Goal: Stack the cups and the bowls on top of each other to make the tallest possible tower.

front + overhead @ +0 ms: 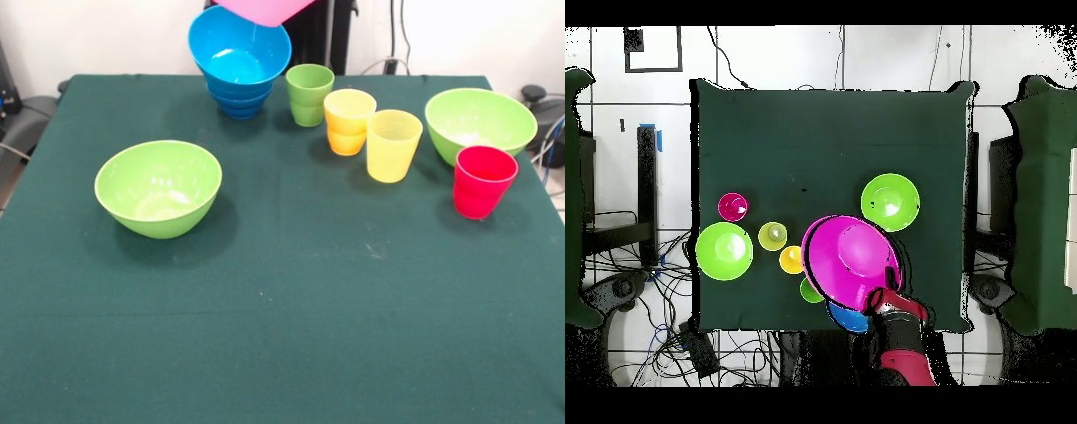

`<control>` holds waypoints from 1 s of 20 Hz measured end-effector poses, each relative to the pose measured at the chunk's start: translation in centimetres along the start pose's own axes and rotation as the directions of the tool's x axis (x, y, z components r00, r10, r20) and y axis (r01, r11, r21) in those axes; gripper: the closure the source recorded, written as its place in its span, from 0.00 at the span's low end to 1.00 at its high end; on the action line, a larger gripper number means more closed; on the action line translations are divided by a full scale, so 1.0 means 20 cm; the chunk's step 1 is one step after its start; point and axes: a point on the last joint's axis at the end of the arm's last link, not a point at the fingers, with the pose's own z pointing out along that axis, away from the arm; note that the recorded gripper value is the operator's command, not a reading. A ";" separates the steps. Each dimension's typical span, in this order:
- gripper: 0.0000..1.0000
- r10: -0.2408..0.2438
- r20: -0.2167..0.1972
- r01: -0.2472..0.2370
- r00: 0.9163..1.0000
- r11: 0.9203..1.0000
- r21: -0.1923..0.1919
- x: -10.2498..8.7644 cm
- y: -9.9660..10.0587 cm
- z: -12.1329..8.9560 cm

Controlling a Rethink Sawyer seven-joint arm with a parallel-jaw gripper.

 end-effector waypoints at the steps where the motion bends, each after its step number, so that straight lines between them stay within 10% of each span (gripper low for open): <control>1: 1.00 -0.003 -0.002 0.003 1.000 1.000 -0.004 0.00 0.01 0.00; 20: 1.00 -0.087 0.004 0.087 0.996 0.996 -0.026 -0.02 0.07 -0.02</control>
